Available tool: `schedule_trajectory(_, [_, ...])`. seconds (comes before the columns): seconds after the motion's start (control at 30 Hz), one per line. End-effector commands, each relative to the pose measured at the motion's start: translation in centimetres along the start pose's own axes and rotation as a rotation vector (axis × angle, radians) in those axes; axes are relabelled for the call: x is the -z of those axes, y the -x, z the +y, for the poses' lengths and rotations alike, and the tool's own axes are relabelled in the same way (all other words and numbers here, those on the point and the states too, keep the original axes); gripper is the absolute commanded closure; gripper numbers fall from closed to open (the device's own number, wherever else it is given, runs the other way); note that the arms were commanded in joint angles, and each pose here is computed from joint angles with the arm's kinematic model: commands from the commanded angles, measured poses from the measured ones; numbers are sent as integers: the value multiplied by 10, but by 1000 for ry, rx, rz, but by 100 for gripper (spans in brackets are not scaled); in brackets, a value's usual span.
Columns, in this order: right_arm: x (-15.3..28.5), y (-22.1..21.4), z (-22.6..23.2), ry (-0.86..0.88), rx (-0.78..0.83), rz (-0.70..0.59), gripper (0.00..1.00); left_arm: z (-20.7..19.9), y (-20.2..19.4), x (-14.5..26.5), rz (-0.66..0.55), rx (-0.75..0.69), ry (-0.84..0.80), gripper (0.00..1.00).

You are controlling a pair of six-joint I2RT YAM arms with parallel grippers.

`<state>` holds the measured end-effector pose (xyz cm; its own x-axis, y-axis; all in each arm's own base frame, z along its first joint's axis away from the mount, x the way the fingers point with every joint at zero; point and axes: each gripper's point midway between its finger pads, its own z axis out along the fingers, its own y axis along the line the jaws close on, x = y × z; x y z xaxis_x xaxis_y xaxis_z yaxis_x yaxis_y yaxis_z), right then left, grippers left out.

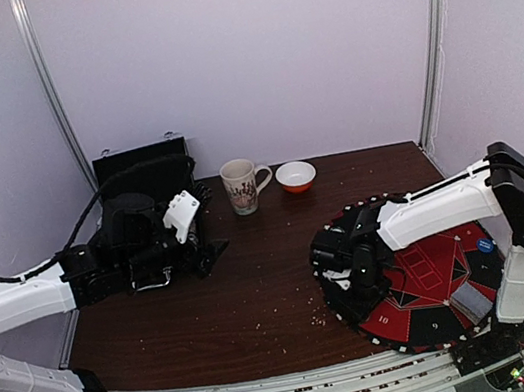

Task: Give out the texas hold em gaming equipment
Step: Pick up the pile of poker chips from the poker table mat, then place the poker chips pile in the small blind area.

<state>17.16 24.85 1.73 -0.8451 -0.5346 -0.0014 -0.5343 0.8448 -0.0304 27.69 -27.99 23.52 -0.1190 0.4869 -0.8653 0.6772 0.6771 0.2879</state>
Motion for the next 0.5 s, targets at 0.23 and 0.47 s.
schedule_trajectory(0.23, [0,-5,-99,-180,-187,28,65,9,3,10,-32,-33,46,2])
schedule_trajectory(0.47, [-5,-10,-163,-194,-356,41,66,9,9,10,-36,-78,44,2])
